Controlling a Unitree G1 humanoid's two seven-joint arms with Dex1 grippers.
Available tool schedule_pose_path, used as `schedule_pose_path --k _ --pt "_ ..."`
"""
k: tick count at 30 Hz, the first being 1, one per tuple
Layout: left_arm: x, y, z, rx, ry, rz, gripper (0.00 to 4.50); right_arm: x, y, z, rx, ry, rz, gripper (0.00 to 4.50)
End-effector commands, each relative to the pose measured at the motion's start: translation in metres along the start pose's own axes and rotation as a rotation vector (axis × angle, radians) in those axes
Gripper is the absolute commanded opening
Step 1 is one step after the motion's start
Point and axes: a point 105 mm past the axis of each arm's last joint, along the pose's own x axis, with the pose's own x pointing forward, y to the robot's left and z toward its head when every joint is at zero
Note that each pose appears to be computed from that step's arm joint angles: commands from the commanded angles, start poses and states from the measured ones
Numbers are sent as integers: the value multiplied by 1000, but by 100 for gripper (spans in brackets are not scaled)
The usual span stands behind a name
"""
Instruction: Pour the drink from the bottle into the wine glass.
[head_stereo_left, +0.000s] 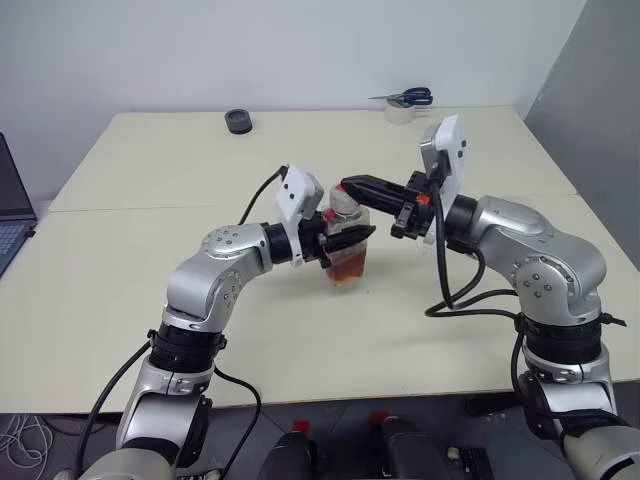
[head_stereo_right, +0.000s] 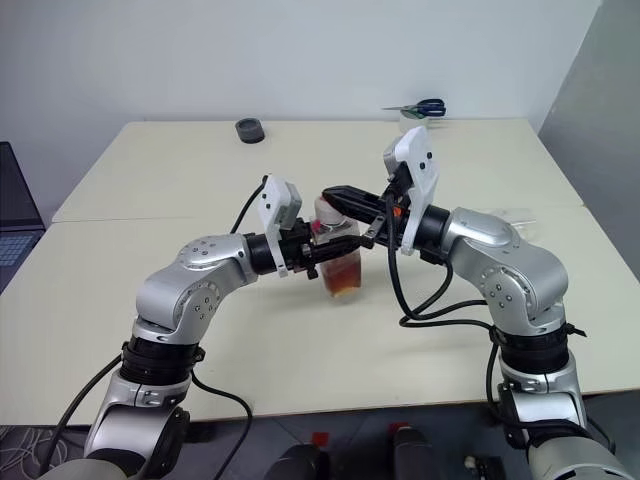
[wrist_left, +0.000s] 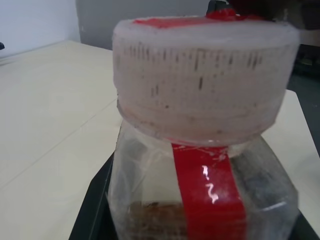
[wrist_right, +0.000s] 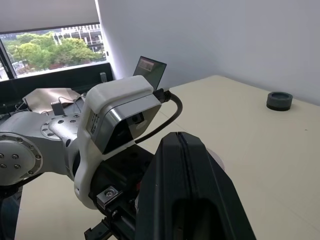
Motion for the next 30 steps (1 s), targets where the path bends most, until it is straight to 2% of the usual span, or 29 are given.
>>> schedule_pose_path --k 1,7,10,15,18,21,30 --pt "0 -11 31 86 -76 -58 174 1 3 10 -32 -24 34 2" --pt "1 -6 31 80 -74 -49 174 0 4 11 -44 -22 46 2" --pt "1 -6 32 81 -76 -50 174 -3 6 9 -27 -19 57 58" --pt "1 -6 32 82 -77 -51 174 -5 6 8 -30 -14 48 224" --pt "1 -6 32 85 -77 -53 174 -6 -2 5 -46 -7 -6 342" --pt "2 -6 32 86 -79 -55 174 -4 -8 1 -55 7 -40 437" --pt "4 -8 33 90 -85 -58 174 -4 -11 3 -43 -10 -52 437"
